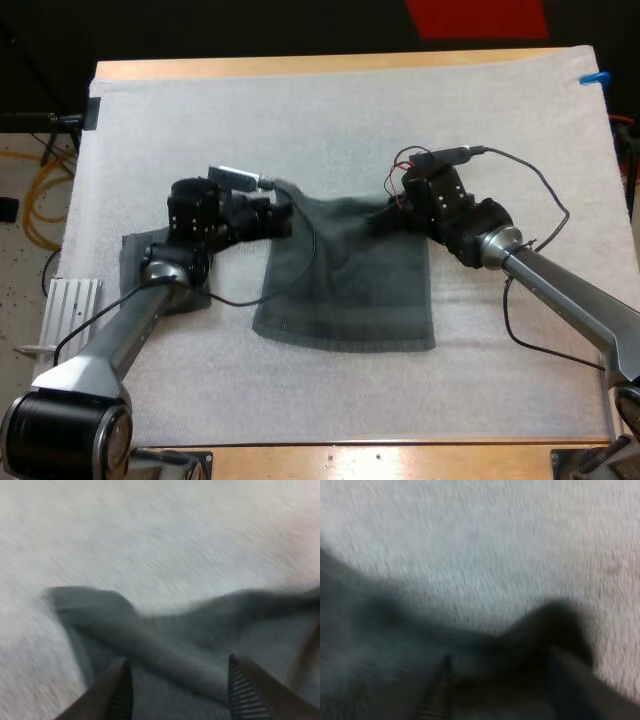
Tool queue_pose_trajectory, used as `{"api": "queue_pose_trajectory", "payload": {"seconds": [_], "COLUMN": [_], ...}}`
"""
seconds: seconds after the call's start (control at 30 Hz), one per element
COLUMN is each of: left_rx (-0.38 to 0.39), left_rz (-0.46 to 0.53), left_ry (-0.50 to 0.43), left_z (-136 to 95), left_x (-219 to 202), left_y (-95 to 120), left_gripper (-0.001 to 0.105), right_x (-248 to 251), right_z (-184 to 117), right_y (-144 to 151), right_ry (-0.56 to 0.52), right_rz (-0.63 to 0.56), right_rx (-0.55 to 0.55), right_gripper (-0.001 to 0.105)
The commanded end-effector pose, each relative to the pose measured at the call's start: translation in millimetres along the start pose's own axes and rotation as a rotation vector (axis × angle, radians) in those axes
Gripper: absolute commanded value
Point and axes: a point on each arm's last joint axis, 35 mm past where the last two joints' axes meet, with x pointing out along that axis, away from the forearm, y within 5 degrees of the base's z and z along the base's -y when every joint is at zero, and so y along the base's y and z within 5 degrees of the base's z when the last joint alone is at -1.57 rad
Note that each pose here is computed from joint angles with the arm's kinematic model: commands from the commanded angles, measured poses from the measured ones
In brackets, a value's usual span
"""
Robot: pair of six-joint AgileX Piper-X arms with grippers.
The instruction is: Pick towel from pile fold and stack
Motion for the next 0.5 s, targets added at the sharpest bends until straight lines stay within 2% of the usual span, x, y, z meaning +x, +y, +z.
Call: {"api": "queue_pose_trajectory", "payload": {"seconds": [0.0,0.17,0.27,0.4,0.47], "left_rx": [0.015,0.068,0.102,0.152,0.215], "left_rz": [0.012,-0.035,-0.060,-0.051,-0.032], "left_ry": [-0.039,-0.132,-0.182,-0.167,-0.136], "left_z": [10.1,43.0,53.5,53.5,49.0], "left_x": [-2.0,-15.4,-34.3,-59.9,-82.7], "left_y": [-2.8,-21.5,-35.7,-49.9,-60.8], "left_gripper": [0.044,0.044,0.044,0.044,0.044], "right_x": [-3.9,-25.7,-49.7,-87.2,-113.6], "right_z": [6.7,18.3,27.2,34.8,35.7], "right_y": [-2.2,-5.2,-8.3,-12.7,-15.7], "right_ry": [-0.042,-0.107,-0.159,-0.211,-0.227], "right_rz": [0.005,-0.007,-0.022,-0.025,-0.025], "right_rx": [0.012,0.002,-0.033,-0.028,-0.021], "right_gripper": [0.062,0.064,0.064,0.064,0.064]}}
